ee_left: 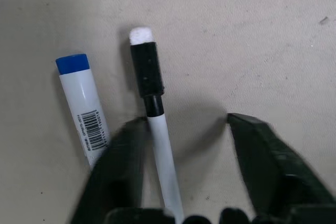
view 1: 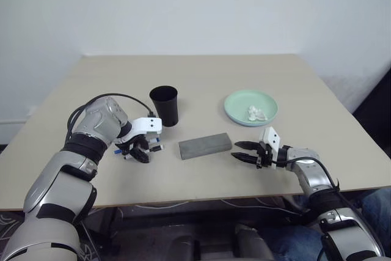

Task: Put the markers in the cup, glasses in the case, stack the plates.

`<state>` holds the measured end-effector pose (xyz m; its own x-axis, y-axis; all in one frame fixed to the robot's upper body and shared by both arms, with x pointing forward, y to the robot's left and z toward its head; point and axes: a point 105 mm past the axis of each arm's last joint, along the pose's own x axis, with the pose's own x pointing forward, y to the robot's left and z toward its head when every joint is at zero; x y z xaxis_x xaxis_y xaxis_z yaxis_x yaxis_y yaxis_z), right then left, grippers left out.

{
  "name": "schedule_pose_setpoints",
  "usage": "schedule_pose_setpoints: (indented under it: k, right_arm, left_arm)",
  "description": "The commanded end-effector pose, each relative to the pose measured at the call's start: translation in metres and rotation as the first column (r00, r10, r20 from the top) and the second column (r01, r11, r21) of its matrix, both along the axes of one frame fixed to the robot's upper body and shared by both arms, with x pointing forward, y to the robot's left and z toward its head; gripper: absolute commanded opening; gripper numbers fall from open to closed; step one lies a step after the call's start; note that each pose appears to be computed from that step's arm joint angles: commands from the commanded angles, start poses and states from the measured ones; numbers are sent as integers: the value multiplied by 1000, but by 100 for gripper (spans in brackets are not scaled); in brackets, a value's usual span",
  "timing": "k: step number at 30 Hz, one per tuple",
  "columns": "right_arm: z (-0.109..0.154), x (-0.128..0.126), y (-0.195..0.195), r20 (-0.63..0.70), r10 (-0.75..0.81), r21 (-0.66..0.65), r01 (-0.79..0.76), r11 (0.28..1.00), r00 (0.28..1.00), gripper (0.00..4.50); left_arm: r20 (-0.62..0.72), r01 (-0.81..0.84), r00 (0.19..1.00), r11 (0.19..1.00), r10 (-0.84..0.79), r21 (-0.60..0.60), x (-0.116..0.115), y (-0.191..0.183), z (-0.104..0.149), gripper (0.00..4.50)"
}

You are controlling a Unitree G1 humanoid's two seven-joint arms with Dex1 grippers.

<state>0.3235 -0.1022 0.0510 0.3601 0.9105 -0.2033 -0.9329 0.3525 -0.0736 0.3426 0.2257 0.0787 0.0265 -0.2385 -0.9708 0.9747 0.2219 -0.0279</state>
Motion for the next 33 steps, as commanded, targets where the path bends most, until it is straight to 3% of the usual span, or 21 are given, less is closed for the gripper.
schedule_pose_setpoints:
  k: [1, 4, 9, 18, 22, 25, 28, 31, 33]
  right_arm:
    - [17, 5, 1, 62, -2, 22, 1, 1000, 998, 197]
    - [17, 5, 1, 63, -1, 21, 0, 1000, 998, 197]
    - [17, 5, 0, 65, 1, 19, -2, 1000, 998, 197]
    - [38, 5, -3, 53, 23, 91, -28, 996, 998, 197]
    - [52, 7, -7, 59, 23, 117, -29, 993, 998, 197]
    - [51, 9, -7, 63, 17, 107, -24, 994, 998, 197]
    - [52, 10, -5, 70, 15, 109, -22, 994, 997, 197]
    - [51, 8, -5, 72, 12, 111, -20, 994, 997, 197]
    - [51, 7, -5, 71, 12, 111, -19, 994, 997, 197]
  left_arm:
    - [12, 19, 1000, 999, -20, 26, 0, 3, 3, 110]
    - [14, 23, 1000, 999, -24, 30, -1, 4, 2, 4]
    - [62, 65, 996, 998, -64, -12, 2, -4, 9, 4]
    - [177, 176, 977, 909, -116, -377, -3, -58, 57, 4]
    - [260, 201, 963, 826, -68, -527, 4, -76, 94, 4]
    - [361, 207, 932, 769, 34, -605, 23, -86, 124, 4]
    - [531, 215, 808, 713, 255, -668, 61, -87, 160, 4]
    - [570, 172, 648, 632, 506, -756, 89, -73, 188, 4]
    - [577, 181, 569, 595, 587, -783, 97, -66, 197, 4]
